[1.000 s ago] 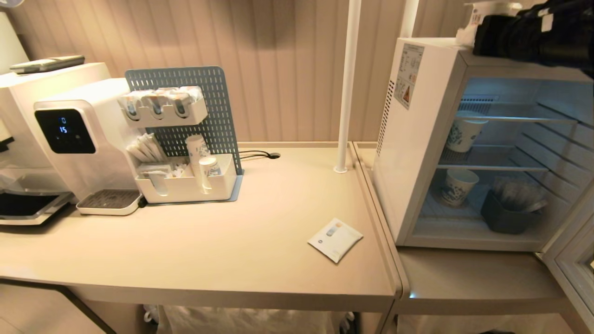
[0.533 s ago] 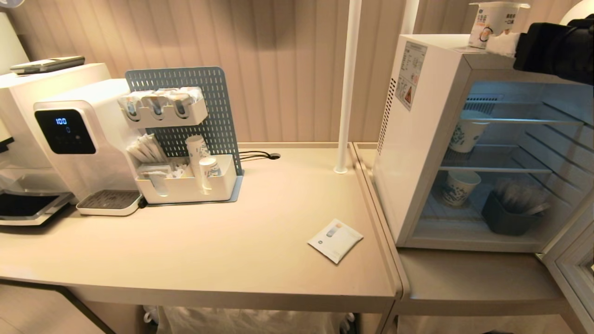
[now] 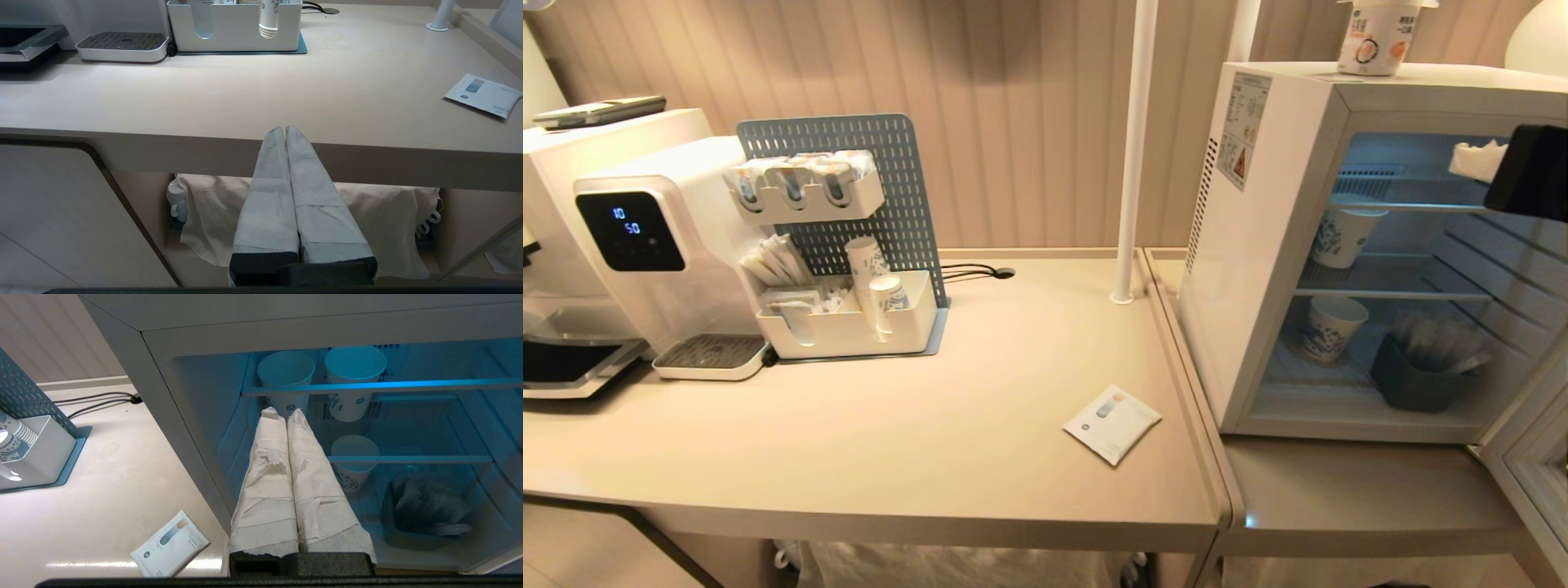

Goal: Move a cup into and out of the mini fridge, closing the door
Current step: Place the yoghurt on the freezer, then close the freezer door

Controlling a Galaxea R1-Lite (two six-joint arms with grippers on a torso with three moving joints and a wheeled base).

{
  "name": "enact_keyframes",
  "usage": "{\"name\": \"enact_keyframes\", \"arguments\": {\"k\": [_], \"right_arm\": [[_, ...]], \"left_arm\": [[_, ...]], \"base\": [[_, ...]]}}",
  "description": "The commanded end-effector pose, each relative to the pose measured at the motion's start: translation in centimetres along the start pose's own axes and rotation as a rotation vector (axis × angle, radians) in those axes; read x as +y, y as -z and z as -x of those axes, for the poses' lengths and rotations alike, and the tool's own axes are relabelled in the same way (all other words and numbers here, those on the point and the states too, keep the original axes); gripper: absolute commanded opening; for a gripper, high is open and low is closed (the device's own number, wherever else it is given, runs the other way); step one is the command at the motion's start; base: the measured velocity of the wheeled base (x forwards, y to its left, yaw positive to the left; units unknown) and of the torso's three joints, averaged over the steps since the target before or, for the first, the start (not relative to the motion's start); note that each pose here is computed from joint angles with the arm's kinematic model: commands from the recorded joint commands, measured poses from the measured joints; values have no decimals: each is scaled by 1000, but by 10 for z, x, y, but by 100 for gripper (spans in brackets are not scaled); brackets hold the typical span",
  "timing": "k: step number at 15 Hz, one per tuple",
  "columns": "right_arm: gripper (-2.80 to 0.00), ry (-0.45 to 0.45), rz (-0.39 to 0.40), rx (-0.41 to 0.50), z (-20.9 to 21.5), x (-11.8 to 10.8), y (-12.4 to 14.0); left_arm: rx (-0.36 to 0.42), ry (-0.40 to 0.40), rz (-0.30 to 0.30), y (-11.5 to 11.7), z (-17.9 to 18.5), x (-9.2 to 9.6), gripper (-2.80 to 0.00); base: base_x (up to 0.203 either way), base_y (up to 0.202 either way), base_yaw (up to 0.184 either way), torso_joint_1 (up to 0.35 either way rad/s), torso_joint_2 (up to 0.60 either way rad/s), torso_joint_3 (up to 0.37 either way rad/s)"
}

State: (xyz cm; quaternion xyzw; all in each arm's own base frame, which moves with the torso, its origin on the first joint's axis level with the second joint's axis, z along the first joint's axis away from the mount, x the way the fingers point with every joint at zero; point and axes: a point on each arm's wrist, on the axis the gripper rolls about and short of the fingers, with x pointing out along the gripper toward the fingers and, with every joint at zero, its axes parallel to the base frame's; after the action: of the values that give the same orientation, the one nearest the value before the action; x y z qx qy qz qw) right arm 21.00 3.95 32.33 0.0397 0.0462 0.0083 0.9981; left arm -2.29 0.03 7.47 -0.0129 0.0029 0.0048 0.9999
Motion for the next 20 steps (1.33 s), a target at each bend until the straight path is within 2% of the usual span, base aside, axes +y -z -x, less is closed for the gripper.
{"name": "enact_keyframes", "arguments": {"k": [1, 4, 8, 11, 14, 18, 20], "right_arm": [[-280, -2, -5, -30, 6, 0, -4], [-280, -8, -15, -45, 22, -2, -5], [-280, -68, -14, -53, 73, -2, 14], [-280, -81, -10, -5, 104, -12, 49], [-280, -79, -41, 47, 126, -23, 88], [-280, -74, -67, 79, 152, -36, 129], [-280, -53, -63, 64, 162, -41, 141]], "left_arm": [[3, 0, 0, 0, 0, 0, -280], [3, 0, 0, 0, 0, 0, -280], [3, 0, 0, 0, 0, 0, -280], [5, 0, 0, 1, 0, 0, -280], [3, 0, 0, 0, 0, 0, -280], [3, 0, 0, 0, 0, 0, -280], [3, 0, 0, 0, 0, 0, -280]], "base": [[0, 0, 0, 0, 0, 0], [0, 0, 0, 0, 0, 0], [0, 0, 0, 0, 0, 0], [0, 0, 0, 0, 0, 0], [0, 0, 0, 0, 0, 0], [0, 0, 0, 0, 0, 0], [0, 0, 0, 0, 0, 0]]}}
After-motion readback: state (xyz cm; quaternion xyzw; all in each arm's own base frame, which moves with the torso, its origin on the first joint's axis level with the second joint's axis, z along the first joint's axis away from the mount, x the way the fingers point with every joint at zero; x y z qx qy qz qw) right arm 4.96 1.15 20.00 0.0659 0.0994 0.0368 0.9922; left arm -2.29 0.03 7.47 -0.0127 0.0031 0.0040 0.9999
